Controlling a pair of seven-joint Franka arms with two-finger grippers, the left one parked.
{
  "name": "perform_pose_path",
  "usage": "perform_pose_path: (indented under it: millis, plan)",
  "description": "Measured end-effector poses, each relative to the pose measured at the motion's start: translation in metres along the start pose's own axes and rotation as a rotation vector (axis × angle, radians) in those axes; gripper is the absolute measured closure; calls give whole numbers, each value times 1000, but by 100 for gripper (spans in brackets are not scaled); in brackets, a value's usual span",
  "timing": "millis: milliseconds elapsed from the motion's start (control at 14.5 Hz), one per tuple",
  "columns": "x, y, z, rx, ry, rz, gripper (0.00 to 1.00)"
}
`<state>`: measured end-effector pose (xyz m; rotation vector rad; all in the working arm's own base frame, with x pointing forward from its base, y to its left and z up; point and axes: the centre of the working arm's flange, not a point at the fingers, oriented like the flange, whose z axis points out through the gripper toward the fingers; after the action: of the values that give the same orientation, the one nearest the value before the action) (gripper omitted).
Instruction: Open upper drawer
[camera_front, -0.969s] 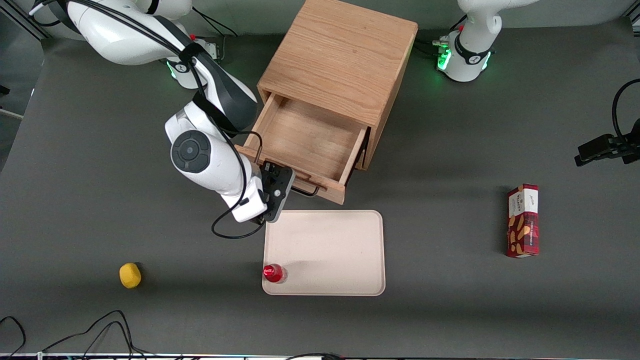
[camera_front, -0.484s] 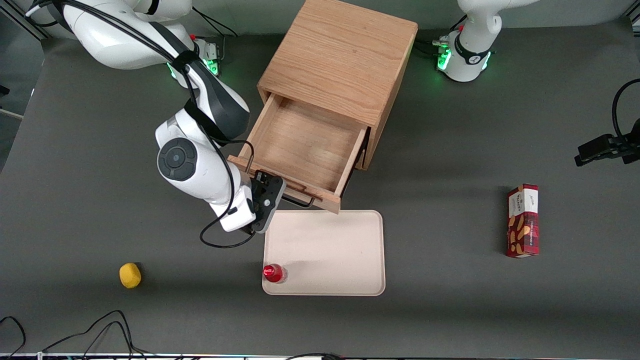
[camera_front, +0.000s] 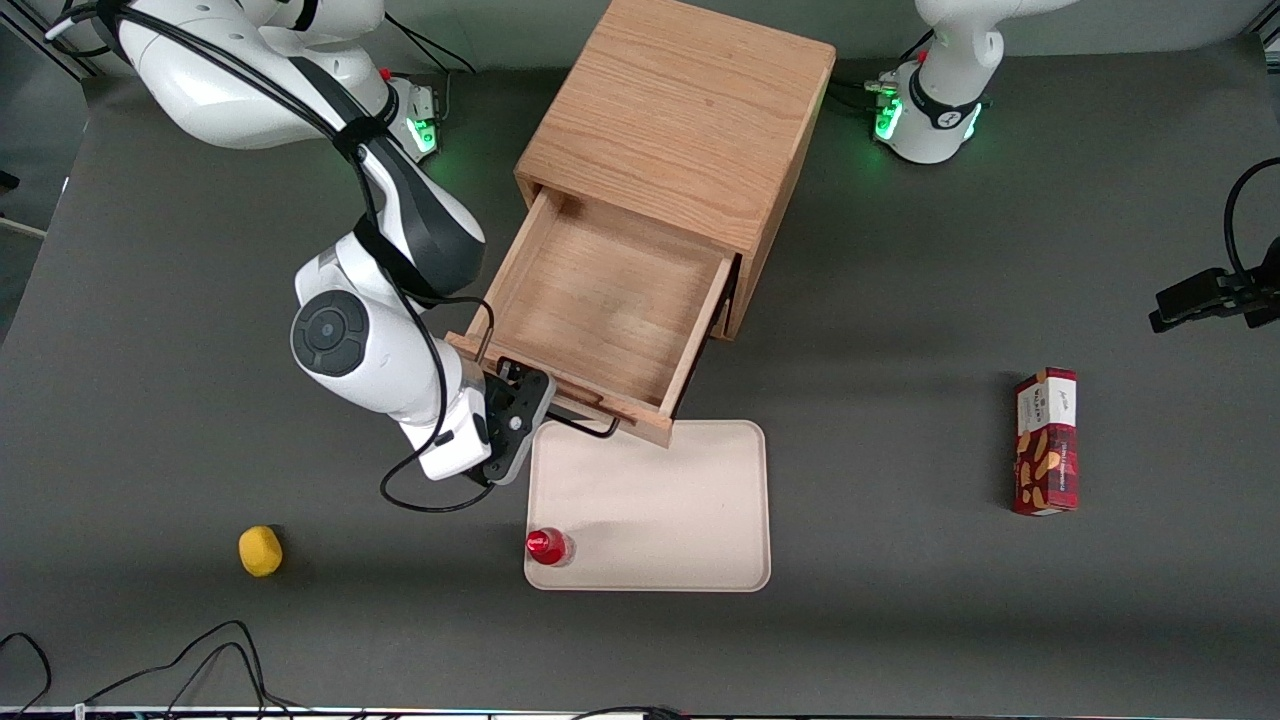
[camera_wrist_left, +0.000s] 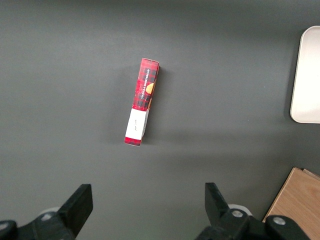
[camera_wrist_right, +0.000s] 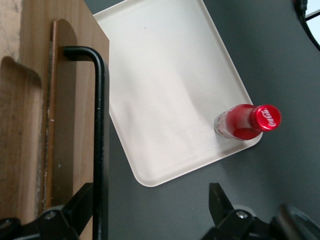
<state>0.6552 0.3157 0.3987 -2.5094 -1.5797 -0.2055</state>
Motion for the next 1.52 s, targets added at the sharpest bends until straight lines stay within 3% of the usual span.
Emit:
perform_pose_path:
  millis: [761, 1038, 1314, 1453, 1522]
  plan:
    - [4, 1, -17, -25, 23, -3, 0]
    - [5, 4, -78, -100, 83, 17, 0]
    - [-16, 14, -135, -52, 209, 182, 0]
    - [-37, 21, -161, -74, 218, 283, 0]
    - [-51, 22, -173, -87, 202, 329, 0]
